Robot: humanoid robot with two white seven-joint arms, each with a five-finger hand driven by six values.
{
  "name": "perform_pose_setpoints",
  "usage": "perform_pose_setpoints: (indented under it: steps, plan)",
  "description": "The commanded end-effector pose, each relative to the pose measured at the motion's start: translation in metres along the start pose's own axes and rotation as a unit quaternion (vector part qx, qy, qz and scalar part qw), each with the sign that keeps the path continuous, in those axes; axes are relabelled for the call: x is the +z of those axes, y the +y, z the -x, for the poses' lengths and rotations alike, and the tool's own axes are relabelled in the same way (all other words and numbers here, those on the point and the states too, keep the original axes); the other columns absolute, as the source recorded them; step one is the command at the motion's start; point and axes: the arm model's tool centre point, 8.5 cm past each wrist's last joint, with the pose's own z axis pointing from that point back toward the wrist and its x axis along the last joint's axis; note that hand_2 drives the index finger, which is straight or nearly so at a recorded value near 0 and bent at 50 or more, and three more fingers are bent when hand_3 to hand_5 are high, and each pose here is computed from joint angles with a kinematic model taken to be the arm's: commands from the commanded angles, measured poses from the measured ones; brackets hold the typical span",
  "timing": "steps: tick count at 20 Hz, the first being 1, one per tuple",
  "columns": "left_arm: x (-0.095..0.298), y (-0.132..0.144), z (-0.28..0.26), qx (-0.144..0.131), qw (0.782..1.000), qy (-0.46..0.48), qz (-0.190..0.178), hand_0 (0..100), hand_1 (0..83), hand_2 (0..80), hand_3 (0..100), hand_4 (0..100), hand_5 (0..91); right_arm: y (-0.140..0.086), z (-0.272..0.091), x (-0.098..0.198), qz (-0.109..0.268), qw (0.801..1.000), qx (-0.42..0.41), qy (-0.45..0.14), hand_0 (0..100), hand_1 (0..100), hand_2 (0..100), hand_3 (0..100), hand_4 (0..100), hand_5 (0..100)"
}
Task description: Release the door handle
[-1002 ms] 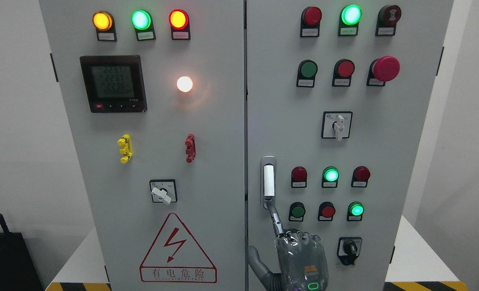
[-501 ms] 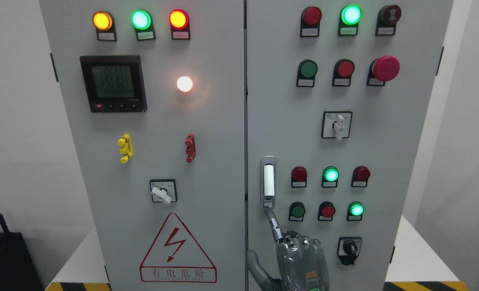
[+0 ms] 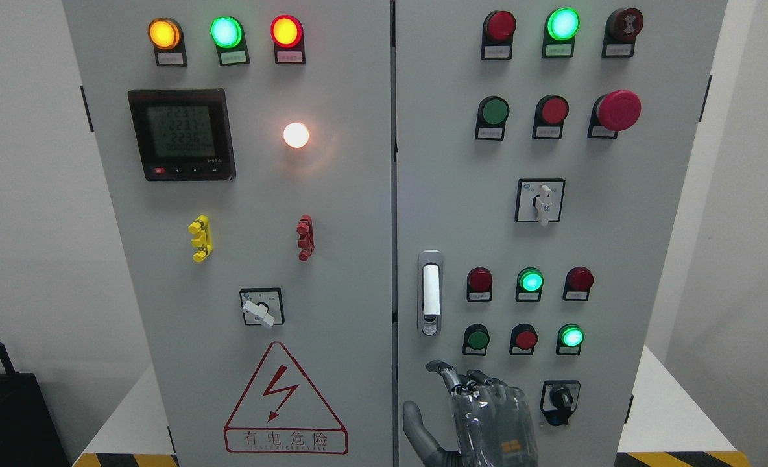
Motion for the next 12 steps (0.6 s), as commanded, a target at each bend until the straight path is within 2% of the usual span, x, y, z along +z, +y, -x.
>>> perform_pose_setpoints:
  steps: [1,5,12]
  plan:
    - [0.0009,0.0006,0.0057,0.006,1.000,0.008,-0.001,12,38.9,0.0,0,0,0.0,-0.0102,0.0053,-0.0020,0.015,1.000,0.002,0.005,50,28,53,93,86,87]
    - [0.0009,0.0006,0.0057,0.006,1.000,0.008,-0.001,12,38.9,0.0,0,0,0.0,-0.0112,0.0050,-0.0042,0.016,1.000,0.002,0.004,47,26,59,94,85,87]
    - [0.0009,0.0006,0.0057,0.006,1.000,0.008,-0.001,12,38.9,0.0,0,0,0.0,-0.0124,0.0046,-0.0069,0.018,1.000,0.003,0.002,43,11,73,100,86,88]
